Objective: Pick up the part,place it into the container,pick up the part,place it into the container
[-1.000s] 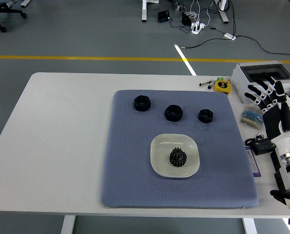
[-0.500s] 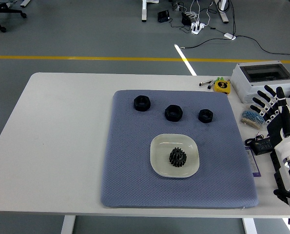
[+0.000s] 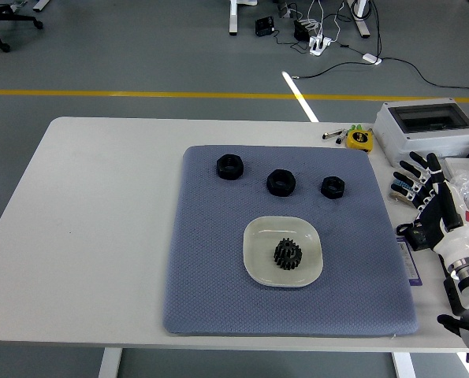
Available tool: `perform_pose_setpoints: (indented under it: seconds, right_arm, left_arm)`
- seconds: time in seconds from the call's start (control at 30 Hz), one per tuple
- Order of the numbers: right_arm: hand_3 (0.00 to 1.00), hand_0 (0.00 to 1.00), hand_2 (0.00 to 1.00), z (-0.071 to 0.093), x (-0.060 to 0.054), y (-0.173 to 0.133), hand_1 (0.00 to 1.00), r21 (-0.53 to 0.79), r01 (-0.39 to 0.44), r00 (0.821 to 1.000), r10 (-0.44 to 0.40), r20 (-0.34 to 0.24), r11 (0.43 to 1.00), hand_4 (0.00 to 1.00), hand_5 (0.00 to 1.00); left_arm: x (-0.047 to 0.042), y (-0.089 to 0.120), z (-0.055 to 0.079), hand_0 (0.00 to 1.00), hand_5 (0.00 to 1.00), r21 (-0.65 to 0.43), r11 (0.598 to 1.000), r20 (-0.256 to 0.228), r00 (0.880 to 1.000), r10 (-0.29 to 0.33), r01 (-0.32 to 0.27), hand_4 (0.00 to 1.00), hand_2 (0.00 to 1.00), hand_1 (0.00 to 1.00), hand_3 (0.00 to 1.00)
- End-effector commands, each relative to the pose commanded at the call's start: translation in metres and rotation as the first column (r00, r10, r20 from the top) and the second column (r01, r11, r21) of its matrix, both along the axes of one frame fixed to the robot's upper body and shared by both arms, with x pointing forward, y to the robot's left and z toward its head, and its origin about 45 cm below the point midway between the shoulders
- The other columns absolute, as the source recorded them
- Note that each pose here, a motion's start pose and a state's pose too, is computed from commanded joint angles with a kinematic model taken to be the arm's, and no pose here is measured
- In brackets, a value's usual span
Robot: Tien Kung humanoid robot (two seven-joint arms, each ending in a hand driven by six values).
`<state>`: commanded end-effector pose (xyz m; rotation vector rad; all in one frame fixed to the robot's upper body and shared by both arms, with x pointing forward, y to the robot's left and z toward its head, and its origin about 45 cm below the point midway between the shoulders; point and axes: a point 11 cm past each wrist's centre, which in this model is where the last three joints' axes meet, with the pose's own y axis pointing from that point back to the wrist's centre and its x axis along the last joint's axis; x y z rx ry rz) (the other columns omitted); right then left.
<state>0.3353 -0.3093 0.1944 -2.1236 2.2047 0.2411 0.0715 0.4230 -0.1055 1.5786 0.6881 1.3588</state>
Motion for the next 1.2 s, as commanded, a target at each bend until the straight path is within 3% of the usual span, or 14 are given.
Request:
perform_pose_setpoints:
  seconds: [1.2]
  right_arm:
    - [0.849, 0.765, 0.822, -0.0050, -0.0017, -0.0038, 0.779, 0.030, 0.042, 0.999, -0.042, -0.015, 0.999, 0.998, 0.947]
  left_arm:
    - [-0.0028, 0.0002, -0.0004, 0.707, 0.635, -0.001, 1.000, -0.008, 1.000, -0.008, 0.008, 0.678, 0.673, 0.637, 0.581]
